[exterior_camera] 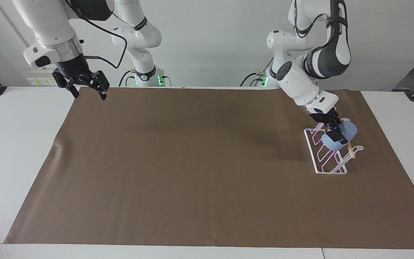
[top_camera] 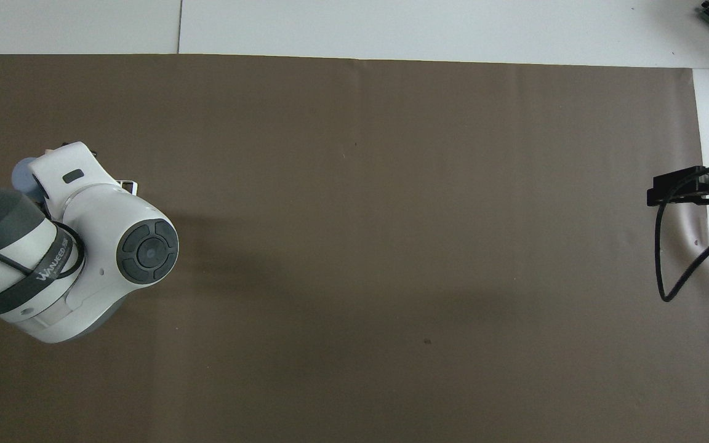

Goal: Hang cup on cup holder
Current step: 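Carry the cup with the left gripper over the wire rack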

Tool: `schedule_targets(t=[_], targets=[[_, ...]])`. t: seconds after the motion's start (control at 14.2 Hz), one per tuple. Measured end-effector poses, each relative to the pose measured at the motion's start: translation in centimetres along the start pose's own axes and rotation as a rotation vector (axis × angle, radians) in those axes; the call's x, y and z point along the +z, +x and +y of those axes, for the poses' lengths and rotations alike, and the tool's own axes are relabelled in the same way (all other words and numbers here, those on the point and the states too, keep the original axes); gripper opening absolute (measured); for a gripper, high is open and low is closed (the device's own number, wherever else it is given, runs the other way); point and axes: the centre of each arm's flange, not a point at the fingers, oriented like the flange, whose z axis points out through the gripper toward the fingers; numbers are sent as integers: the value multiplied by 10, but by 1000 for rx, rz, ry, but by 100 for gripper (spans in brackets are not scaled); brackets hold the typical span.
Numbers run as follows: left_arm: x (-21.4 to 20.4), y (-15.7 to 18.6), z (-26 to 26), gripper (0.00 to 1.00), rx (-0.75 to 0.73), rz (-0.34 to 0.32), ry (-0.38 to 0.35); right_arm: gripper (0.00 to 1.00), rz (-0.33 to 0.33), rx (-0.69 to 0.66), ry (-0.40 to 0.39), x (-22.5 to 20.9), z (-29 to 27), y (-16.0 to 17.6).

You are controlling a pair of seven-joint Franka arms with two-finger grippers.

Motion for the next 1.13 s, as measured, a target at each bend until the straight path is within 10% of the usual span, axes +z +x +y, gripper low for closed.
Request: schedule_targets(t=[1.13], targets=[[1, -3, -4, 100, 17, 5, -15, 100, 2, -11, 0, -10, -6, -4]])
